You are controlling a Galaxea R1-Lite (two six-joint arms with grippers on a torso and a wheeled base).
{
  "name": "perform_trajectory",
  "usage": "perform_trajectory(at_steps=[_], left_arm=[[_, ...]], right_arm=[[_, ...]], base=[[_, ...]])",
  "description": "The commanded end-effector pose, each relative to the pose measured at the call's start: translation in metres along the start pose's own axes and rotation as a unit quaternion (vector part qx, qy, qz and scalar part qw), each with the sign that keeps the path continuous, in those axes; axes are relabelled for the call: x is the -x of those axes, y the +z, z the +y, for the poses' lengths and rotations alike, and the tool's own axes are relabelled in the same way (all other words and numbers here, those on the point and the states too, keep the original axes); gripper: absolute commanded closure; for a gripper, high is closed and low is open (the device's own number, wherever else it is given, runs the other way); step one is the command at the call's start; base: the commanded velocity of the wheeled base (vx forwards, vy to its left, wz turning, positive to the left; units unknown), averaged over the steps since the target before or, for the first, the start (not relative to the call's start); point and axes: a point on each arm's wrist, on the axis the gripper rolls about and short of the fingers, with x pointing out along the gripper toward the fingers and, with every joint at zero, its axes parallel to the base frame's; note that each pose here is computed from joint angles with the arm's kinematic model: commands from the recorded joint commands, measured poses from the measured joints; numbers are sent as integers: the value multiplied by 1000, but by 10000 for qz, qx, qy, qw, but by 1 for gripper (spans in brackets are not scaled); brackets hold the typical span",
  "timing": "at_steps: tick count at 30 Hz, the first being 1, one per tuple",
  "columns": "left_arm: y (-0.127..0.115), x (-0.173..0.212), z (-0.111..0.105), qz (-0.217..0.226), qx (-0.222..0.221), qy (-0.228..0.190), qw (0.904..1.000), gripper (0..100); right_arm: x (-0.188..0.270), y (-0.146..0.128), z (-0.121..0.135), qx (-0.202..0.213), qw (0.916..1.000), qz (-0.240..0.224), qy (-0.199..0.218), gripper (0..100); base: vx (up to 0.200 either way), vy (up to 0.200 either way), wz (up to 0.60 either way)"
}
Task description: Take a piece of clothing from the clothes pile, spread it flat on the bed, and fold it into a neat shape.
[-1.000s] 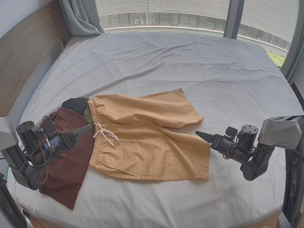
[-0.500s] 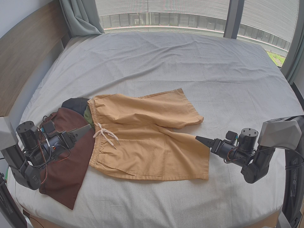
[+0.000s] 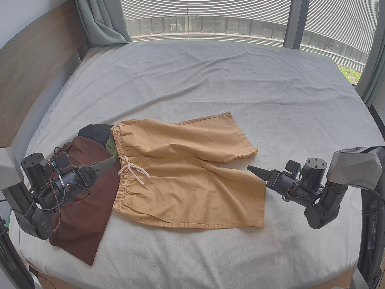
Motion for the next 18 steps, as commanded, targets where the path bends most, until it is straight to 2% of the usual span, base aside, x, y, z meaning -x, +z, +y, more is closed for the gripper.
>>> perform_trajectory(at_steps=[1, 10, 18], left_arm=[[0, 0, 1, -4, -1, 6, 10000, 0], [1, -1, 1, -31, -10, 1, 10000, 0], [1, -1, 1, -31, -10, 1, 10000, 0]], right_arm=[[0, -2, -2, -20, 10000, 33, -25, 100], [-1, 0, -3, 8, 10000, -10, -20, 100], [-4, 16, -9, 82, 9997, -242, -32, 100]], base=[[0, 0, 0], [0, 0, 0], [0, 0, 0]])
